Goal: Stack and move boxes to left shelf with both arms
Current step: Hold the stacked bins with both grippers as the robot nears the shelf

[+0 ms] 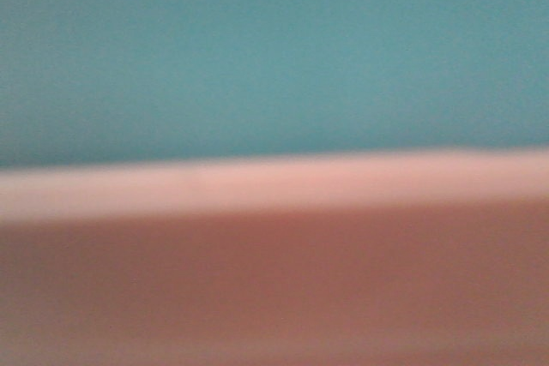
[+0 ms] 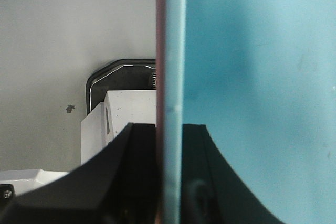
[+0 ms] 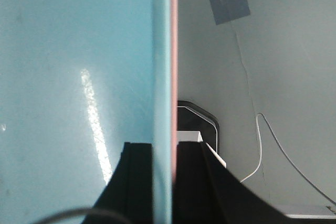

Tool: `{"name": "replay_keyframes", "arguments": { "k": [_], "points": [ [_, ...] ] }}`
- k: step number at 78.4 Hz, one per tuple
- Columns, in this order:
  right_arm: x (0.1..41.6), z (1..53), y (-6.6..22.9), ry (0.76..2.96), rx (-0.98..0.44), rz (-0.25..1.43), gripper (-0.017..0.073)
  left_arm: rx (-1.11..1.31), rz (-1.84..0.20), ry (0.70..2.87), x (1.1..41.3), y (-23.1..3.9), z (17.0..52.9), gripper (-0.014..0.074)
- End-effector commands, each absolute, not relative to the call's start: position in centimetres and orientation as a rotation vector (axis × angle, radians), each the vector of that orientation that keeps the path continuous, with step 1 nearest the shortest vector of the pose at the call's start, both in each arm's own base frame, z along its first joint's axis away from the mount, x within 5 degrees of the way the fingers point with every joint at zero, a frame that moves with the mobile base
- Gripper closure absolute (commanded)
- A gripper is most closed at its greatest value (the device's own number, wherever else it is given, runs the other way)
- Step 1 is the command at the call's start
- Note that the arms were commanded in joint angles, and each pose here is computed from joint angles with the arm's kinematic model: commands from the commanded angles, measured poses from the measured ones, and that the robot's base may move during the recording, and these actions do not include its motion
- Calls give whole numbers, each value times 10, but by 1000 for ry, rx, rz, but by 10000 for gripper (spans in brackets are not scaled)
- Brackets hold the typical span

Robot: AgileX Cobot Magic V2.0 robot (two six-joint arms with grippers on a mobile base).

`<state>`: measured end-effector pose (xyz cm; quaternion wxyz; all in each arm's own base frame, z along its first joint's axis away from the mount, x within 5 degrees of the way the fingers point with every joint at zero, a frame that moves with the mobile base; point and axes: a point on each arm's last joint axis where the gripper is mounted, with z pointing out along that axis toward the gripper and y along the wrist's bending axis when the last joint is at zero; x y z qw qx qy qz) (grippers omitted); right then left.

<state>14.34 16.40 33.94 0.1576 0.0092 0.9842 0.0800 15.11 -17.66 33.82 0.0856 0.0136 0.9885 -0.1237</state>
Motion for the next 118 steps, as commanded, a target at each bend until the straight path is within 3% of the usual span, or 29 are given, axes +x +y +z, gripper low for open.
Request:
{"name": "replay_keyframes", "arguments": {
  "k": [1,118],
  "points": [
    [138,355,157,2801,36,256,492,56,-453,2954,140,-174,355,594],
    [138,355,157,2801,36,256,492,56,-453,2954,140,-174,355,594]
  ]
}}
